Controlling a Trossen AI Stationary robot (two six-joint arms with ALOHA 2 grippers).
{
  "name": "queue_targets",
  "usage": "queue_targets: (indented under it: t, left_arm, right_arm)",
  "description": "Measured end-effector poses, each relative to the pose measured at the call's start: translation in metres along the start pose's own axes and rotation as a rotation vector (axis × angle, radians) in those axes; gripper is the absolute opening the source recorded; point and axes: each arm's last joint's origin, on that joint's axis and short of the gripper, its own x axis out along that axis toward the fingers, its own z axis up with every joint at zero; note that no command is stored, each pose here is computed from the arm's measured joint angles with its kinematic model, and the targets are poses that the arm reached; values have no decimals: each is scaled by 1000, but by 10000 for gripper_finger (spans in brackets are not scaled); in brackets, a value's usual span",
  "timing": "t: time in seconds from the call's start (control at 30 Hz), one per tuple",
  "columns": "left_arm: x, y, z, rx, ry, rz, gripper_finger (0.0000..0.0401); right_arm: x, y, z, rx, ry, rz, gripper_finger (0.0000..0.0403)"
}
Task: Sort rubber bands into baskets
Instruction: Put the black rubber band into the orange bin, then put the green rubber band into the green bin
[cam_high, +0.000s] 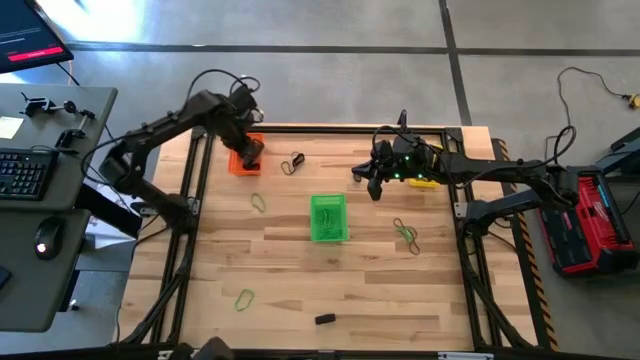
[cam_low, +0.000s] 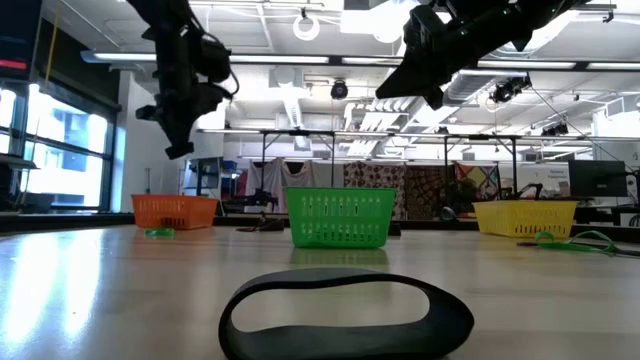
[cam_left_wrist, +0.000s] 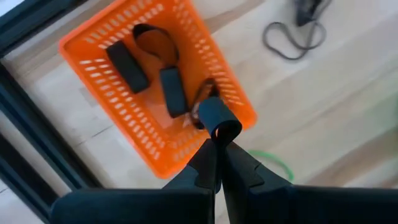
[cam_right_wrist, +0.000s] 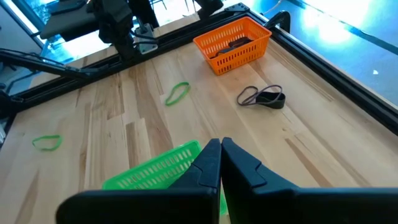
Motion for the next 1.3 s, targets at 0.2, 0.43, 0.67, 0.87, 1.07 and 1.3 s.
queue_targets:
  t: [0.2, 0.43, 0.67, 0.87, 1.07, 1.3]
  left_arm:
    - [22, 12, 15, 8, 38, 10, 1]
    - [60, 14, 28, 49, 158, 23, 1]
    - [79, 14, 37, 88, 157, 22, 16]
    - [82, 13, 38, 138, 165, 29, 49]
    - [74, 15, 39, 173, 112, 103, 94]
    - [70, 15, 38, 170, 103, 105, 137]
  right_arm:
    - [0, 0, 0, 26, 0, 0, 0]
    - [0, 0, 0, 50, 1, 0, 0]
    - [0, 0, 0, 58, 2, -1, 0]
    - [0, -1, 0, 73, 0, -26, 0]
    - [0, -1, -1, 74, 5, -28, 0]
    - [0, -1, -1, 58, 5, -29, 0]
